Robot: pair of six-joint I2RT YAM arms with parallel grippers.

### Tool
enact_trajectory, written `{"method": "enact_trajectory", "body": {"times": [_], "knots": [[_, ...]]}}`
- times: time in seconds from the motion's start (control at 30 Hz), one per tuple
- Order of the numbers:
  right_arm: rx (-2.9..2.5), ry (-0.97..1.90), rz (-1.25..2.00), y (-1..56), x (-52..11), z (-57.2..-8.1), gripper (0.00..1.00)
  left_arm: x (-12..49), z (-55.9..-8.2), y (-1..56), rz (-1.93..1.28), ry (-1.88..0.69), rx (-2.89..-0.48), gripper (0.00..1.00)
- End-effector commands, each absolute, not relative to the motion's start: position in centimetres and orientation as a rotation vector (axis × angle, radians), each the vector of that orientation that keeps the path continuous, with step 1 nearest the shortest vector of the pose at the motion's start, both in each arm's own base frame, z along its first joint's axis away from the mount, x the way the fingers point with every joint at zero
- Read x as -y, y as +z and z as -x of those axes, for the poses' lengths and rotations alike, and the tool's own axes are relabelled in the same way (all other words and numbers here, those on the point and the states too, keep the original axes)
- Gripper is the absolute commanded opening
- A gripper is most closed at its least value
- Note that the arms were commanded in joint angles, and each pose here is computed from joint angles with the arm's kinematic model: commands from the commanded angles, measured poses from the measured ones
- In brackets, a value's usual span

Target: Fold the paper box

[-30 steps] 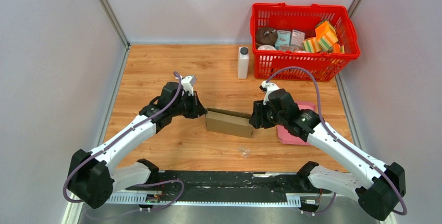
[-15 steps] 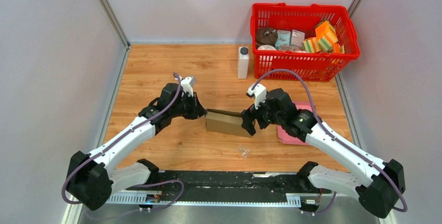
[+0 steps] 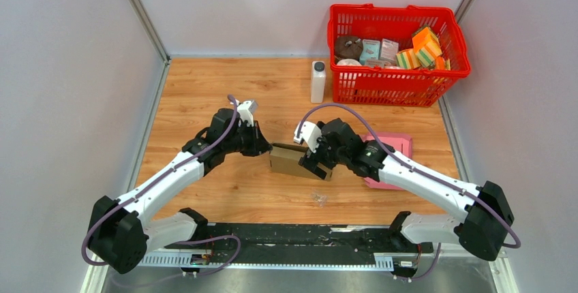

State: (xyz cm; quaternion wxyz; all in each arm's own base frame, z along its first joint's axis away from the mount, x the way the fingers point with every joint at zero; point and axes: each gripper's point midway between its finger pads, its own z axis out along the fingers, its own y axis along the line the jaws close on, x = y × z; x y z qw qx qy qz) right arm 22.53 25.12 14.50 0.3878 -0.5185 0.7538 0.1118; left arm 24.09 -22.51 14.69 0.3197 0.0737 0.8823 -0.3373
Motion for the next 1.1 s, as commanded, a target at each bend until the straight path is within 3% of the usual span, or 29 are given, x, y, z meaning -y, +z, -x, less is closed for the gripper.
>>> {"method": "enact_trajectory", "body": {"times": [0.0, 0.1, 0.27, 0.43, 0.8, 1.07], "knots": [[-1.793, 0.204, 1.349, 16.5, -26.8, -24.3, 0.88, 21.8, -21.3, 11.8, -0.193, -0.872, -2.492, 0.0], [-1.809, 0.178, 1.35, 16.2, -27.0, -24.7, 0.78, 21.8, -21.2, 11.8, -0.191, -0.872, -2.503, 0.0], [-1.81, 0.153, 1.336, 16.1, -27.2, -25.3, 0.49, 21.8, -21.2, 12.1, -0.187, -0.869, -2.503, 0.0], [-1.806, 0.176, 1.343, 15.9, -27.7, -25.2, 0.39, 21.8, -21.2, 12.7, -0.174, -0.877, -2.49, 0.0], [-1.831, 0.16, 1.345, 15.4, -28.3, -25.2, 0.4, 23.1, -20.7, 14.4, -0.097, -1.015, -2.483, 0.0], [-1.851, 0.189, 1.295, 15.5, -28.7, -25.3, 0.39, 22.5, -19.5, 11.3, -0.12, -0.887, -2.569, 0.0]]}}
